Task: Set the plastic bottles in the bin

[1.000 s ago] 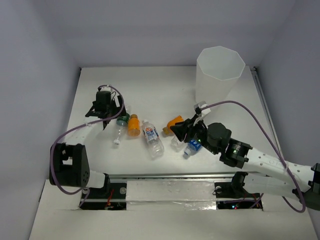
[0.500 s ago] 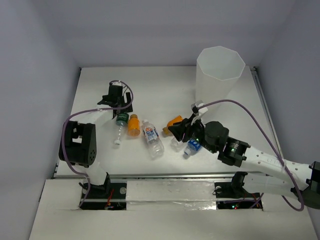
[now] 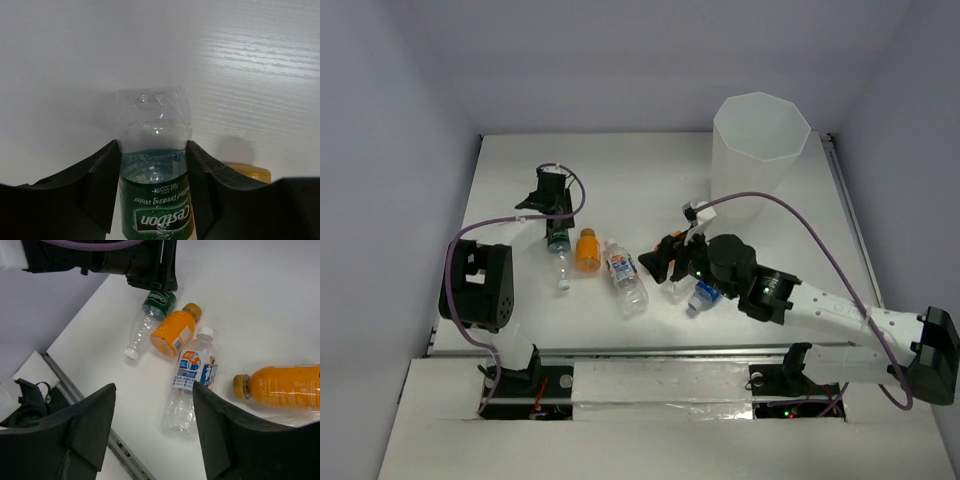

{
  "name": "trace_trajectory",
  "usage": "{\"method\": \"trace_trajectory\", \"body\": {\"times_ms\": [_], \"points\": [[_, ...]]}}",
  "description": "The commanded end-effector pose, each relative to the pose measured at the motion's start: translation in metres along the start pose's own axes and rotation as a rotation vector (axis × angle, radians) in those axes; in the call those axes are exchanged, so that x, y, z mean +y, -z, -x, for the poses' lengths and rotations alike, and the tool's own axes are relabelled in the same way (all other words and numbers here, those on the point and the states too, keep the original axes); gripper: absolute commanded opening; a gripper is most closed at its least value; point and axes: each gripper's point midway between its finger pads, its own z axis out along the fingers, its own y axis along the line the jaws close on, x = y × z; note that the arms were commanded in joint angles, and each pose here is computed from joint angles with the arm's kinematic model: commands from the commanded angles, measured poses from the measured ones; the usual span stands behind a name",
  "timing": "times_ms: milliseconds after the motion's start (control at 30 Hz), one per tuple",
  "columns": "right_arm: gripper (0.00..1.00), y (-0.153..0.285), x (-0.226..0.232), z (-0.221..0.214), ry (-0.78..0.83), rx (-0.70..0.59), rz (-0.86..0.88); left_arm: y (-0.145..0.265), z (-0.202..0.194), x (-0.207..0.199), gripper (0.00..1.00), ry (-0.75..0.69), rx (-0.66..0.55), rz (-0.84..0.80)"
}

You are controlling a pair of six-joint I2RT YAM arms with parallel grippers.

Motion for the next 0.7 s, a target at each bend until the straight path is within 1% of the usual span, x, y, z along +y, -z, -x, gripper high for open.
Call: {"method": "trace_trajectory", "body": {"times_ms": [0,33,67,100,200,233,267,300,333,367,400,433,500,533,567,633,667], "points": [[0.69,-0.019,0.013,0.006,-0.014,0.003,0.011,0.033,0.044,0.01,0.39,0.038,-0.123,0.023],[0.71,-0.025,0.011,0.003,-0.014,0.01,-0.004,0.039,0.049,0.012,0.37,0.043,-0.145,0.028],[0.71,-0.032,0.012,0.005,-0.023,0.01,-0.015,0.054,0.06,0.014,0.34,0.053,-0.187,0.018],[0.71,-0.045,0.008,-0.014,-0.012,0.066,-0.035,0.063,0.067,0.015,0.34,0.064,-0.214,0.016],[0.71,-0.068,0.018,-0.015,-0.024,0.093,-0.029,0.098,0.087,0.019,0.34,0.102,-0.323,-0.017],[0.72,-0.081,0.015,-0.033,-0.011,0.143,-0.042,0.106,0.088,0.02,0.34,0.11,-0.344,-0.025],[0.72,-0.088,0.016,-0.037,-0.006,0.16,-0.045,0.125,0.099,0.023,0.34,0.13,-0.401,-0.042],[0.73,-0.098,0.021,-0.023,-0.007,0.14,-0.043,0.133,0.102,0.024,0.34,0.14,-0.427,-0.049],[0.73,-0.112,0.011,-0.04,0.013,0.191,-0.075,0.141,0.104,0.025,0.34,0.151,-0.448,-0.062],[0.74,-0.119,0.013,-0.043,0.017,0.205,-0.072,0.161,0.114,0.027,0.34,0.173,-0.512,-0.087],[0.74,-0.127,0.008,-0.047,0.02,0.224,-0.089,0.17,0.116,0.027,0.34,0.183,-0.538,-0.105],[0.75,-0.141,0.009,-0.053,0.027,0.257,-0.101,0.191,0.122,0.027,0.34,0.208,-0.596,-0.143],[0.75,-0.156,0.006,-0.056,0.023,0.271,-0.115,0.213,0.128,0.029,0.34,0.243,-0.658,-0.186],[0.75,-0.162,0.005,-0.064,0.024,0.298,-0.122,0.225,0.132,0.031,0.34,0.259,-0.696,-0.216],[0.76,-0.177,0.008,-0.067,0.019,0.304,-0.123,0.247,0.137,0.033,0.34,0.286,-0.764,-0.252],[0.77,-0.188,0.008,-0.077,0.011,0.336,-0.129,0.266,0.138,0.038,0.34,0.311,-0.814,-0.277],[0.78,-0.198,0.014,-0.068,0.002,0.321,-0.128,0.284,0.14,0.041,0.34,0.325,-0.863,-0.299]]}}
